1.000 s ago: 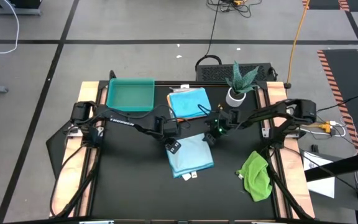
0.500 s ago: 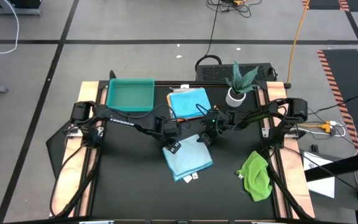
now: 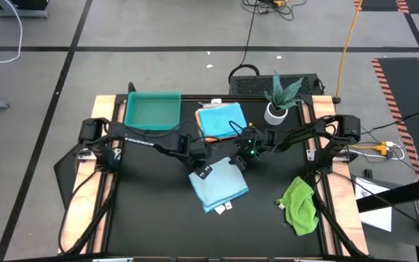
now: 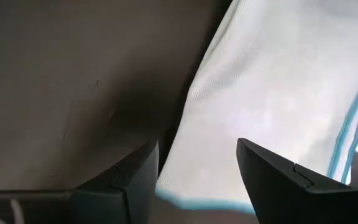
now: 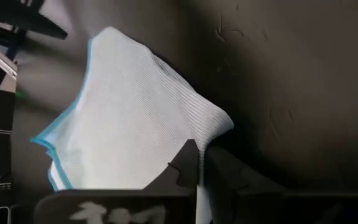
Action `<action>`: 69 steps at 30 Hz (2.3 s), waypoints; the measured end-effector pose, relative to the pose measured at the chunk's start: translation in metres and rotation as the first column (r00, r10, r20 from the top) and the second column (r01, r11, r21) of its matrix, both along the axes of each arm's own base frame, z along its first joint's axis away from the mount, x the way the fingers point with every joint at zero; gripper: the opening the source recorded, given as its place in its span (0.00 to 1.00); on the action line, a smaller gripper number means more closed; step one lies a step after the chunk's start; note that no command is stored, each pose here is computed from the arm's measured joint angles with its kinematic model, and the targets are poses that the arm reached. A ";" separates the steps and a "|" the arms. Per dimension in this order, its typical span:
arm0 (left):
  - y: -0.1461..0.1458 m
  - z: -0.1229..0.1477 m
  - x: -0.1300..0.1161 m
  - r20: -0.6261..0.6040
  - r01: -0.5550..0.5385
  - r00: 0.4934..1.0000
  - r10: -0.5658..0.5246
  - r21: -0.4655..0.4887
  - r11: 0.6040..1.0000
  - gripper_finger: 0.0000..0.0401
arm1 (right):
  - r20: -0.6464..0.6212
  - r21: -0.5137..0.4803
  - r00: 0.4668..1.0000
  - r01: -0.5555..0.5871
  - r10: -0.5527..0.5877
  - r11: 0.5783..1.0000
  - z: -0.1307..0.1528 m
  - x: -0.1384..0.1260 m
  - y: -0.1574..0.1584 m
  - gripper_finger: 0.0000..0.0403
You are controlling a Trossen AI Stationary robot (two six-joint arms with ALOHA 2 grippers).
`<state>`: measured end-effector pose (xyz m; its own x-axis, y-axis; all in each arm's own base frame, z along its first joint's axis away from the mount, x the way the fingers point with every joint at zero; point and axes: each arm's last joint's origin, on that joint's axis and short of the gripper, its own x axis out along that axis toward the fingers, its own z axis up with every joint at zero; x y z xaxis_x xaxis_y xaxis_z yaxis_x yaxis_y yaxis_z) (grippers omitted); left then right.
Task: Fold microfiber towels
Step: Stack the folded light blue microfiber towel on top of the folded blue microfiber towel
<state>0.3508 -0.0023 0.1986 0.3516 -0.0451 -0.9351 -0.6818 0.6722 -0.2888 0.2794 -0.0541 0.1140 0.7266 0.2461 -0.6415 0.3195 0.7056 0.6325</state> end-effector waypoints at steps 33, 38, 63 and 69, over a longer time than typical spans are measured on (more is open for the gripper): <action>-0.005 0.081 -0.051 0.150 -0.077 0.988 0.048 0.198 0.977 0.54 | 0.203 -0.417 0.978 0.123 -0.040 0.900 0.148 0.028 -0.083 0.00; -0.006 0.081 -0.051 0.149 -0.069 0.988 0.040 0.201 0.977 0.54 | 0.216 -0.448 0.971 0.194 -0.104 0.873 0.157 0.016 -0.112 0.00; -0.003 0.081 -0.051 0.159 -0.116 0.984 0.076 0.262 0.958 0.54 | -0.137 -0.586 0.919 0.225 -0.369 0.778 0.134 -0.028 -0.147 0.37; 0.030 0.082 -0.051 0.167 -0.229 0.968 0.185 0.308 0.923 0.54 | -0.218 -0.580 0.884 0.223 -0.414 0.783 0.132 -0.031 -0.137 0.51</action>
<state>0.2994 0.0280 0.2802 0.4422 0.3382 -0.8307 -0.7861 0.5921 -0.1774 0.2488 -0.1910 0.2457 0.4333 -0.4056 -0.8048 0.6997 0.7142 0.0168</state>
